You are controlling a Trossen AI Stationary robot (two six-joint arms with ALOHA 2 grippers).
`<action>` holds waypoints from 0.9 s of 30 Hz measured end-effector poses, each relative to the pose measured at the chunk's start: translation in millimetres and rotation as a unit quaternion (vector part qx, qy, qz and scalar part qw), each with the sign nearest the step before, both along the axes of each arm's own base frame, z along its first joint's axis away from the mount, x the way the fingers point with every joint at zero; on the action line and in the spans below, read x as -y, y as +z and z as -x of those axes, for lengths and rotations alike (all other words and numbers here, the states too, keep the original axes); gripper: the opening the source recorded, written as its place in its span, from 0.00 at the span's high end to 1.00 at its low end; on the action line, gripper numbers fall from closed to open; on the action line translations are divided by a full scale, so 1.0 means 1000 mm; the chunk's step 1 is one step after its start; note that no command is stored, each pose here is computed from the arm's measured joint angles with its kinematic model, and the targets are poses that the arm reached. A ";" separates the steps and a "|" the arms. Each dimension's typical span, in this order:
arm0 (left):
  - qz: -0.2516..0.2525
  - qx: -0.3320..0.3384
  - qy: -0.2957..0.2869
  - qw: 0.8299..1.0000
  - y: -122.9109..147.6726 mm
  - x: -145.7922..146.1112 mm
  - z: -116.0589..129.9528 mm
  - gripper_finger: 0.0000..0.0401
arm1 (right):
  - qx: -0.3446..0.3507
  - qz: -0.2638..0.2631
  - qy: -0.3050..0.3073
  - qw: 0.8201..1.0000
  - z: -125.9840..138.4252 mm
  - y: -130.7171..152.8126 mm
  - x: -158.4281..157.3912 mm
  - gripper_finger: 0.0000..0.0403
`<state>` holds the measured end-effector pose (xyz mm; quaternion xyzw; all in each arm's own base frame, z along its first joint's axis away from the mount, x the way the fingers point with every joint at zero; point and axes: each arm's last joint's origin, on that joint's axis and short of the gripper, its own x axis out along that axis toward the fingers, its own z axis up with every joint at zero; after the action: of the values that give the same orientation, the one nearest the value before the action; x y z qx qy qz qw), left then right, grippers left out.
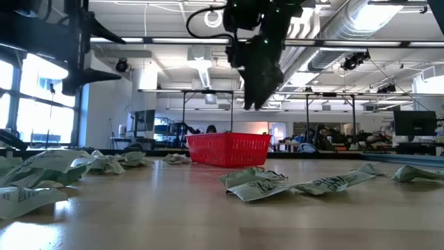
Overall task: Pick and place Stevia / Truvia into bins
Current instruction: Put the stevia packet into the red basket
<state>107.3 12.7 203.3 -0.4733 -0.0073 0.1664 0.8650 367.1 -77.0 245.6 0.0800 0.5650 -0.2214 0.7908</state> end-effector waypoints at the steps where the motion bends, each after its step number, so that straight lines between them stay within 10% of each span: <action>1: 0.011 -0.011 -0.001 1.000 -0.002 0.000 -0.003 0.09 | -0.018 0.005 -0.002 1.000 0.003 -0.003 0.001 0.25; 13: 0.066 -0.188 0.035 0.979 -0.013 -0.004 -0.068 0.09 | -0.118 0.006 -0.118 0.986 0.063 -0.039 0.004 0.31; 27: 0.005 -0.477 -0.034 0.878 -0.024 -0.038 -0.169 0.18 | -0.046 -0.004 -0.296 0.954 0.151 -0.044 -0.021 0.31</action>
<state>276.7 50.9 179.6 -0.3409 0.4232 0.3422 0.7666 216.3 -55.6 201.8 0.2364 0.5526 -0.4470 0.6625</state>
